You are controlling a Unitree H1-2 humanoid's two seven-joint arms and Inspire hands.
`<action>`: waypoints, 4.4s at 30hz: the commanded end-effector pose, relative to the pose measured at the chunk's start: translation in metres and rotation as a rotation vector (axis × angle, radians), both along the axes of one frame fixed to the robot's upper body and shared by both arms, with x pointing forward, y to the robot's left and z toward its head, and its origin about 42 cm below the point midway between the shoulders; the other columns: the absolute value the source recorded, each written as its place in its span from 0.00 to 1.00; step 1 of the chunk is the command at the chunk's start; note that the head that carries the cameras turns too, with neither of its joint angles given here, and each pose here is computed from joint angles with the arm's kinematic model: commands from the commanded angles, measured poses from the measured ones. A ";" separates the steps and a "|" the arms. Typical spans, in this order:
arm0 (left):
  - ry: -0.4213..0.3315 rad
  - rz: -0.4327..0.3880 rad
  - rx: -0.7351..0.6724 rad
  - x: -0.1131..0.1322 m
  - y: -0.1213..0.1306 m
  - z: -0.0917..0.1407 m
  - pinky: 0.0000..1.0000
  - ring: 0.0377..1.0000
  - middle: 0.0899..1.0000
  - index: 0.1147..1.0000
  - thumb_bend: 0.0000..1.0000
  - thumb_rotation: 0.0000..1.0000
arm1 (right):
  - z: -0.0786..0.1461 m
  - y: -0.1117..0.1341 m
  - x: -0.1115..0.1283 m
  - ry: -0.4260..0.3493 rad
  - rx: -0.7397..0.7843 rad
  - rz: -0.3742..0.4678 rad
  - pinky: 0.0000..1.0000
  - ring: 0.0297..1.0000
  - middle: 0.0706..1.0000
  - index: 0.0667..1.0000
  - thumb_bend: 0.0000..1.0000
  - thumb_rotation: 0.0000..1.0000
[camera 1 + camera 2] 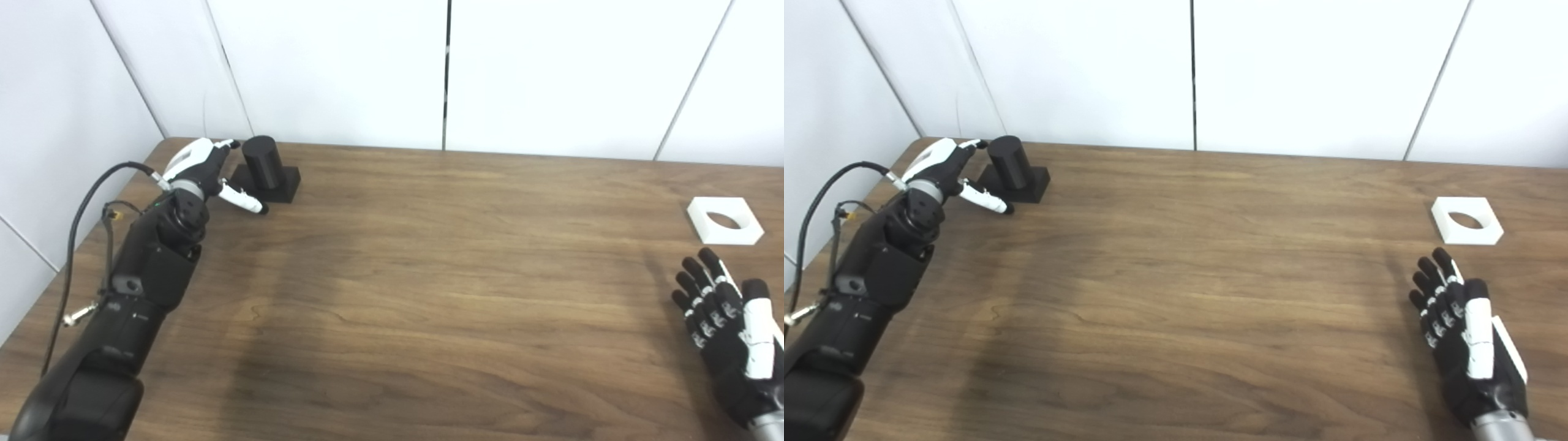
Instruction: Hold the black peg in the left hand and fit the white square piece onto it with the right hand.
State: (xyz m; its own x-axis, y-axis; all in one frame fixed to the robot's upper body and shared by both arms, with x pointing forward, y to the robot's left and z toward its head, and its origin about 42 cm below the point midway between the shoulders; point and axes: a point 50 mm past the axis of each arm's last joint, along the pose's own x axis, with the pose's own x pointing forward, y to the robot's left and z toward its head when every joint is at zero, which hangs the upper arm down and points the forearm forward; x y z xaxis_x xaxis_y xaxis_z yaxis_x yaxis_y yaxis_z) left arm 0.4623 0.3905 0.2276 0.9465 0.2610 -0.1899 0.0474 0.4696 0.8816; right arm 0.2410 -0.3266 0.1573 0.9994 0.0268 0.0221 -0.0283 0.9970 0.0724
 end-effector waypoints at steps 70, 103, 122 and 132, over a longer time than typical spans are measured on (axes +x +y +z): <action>-0.028 -0.246 0.065 -0.043 -0.082 -0.040 0.87 0.89 0.76 0.42 0.52 0.05 | 0.029 0.005 0.007 -0.086 0.022 0.006 1.00 1.00 0.95 1.00 0.62 1.00; 0.017 -0.488 -0.170 -0.219 -0.224 -0.038 0.89 0.89 0.80 0.42 0.52 0.05 | 0.026 0.027 0.008 -0.107 0.094 0.016 1.00 1.00 0.96 1.00 0.57 1.00; -0.032 -0.452 -0.171 -0.238 -0.229 -0.039 0.86 0.87 0.78 0.42 0.52 0.05 | 0.026 0.026 0.008 -0.101 0.111 -0.010 1.00 1.00 0.96 1.00 0.57 1.00; -0.025 -0.527 -0.135 -0.236 -0.224 -0.007 0.87 0.90 0.83 0.69 1.00 0.21 | 0.028 0.026 0.012 -0.096 0.099 -0.021 1.00 1.00 0.95 1.00 0.59 1.00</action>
